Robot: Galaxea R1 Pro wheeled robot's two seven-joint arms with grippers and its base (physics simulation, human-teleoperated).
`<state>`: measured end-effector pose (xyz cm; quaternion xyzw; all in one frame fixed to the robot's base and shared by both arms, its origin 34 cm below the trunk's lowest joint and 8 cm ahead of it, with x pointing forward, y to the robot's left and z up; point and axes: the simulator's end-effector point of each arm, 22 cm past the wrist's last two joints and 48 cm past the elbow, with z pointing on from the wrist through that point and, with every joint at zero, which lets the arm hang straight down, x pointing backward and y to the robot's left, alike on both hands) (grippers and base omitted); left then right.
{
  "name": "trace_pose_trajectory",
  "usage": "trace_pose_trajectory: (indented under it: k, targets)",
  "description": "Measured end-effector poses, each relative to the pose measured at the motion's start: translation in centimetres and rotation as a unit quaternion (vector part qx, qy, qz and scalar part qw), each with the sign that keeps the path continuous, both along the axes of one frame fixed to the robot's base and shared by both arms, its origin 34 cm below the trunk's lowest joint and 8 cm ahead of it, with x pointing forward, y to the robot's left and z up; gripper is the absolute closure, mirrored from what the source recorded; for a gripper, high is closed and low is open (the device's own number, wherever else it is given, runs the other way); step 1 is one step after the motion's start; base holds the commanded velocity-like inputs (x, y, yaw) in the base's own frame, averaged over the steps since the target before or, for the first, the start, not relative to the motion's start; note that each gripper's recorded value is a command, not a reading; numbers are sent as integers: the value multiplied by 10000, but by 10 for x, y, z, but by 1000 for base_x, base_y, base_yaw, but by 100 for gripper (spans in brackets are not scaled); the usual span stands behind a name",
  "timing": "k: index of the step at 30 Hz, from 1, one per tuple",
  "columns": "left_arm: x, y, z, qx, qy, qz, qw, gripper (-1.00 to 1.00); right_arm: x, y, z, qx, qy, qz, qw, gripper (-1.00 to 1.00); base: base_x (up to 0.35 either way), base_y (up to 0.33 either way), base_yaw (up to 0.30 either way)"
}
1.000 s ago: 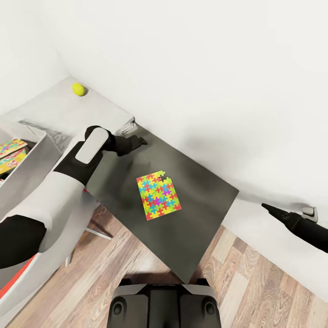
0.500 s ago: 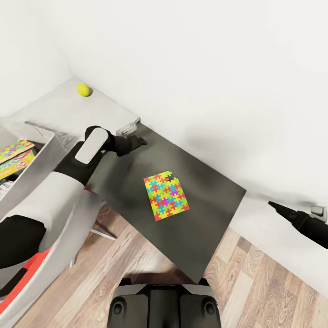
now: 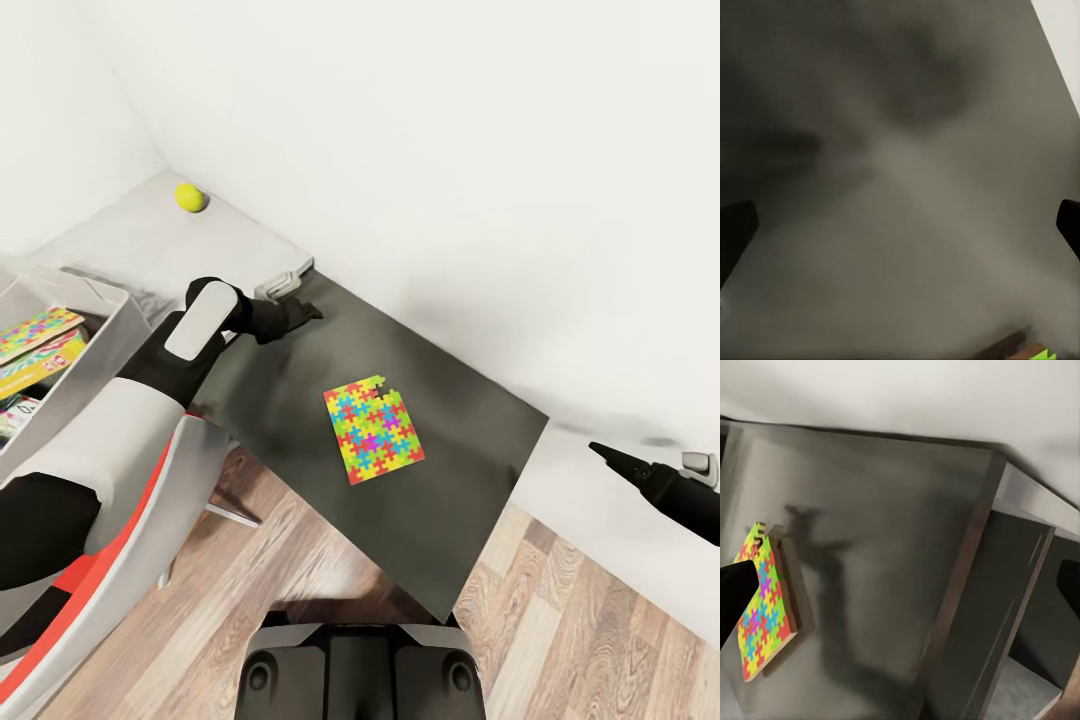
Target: Put all the toys in the child's room - the three board games (two on the bed and one on the table), the two jigsaw puzzles on the table, and the tennis ball on the table - inside the toy box on the table in the child's room.
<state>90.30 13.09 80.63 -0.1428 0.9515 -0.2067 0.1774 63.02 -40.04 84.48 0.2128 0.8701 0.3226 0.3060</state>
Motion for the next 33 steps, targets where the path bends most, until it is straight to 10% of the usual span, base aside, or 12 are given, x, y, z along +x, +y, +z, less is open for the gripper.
trace_pose_trajectory:
  k: [33]
  targets:
    - [-12, -2, -13, 59, 116, -83, 9999, -100, 0, 1, 0, 7, 0, 3, 10000, -100, 0, 71, -76]
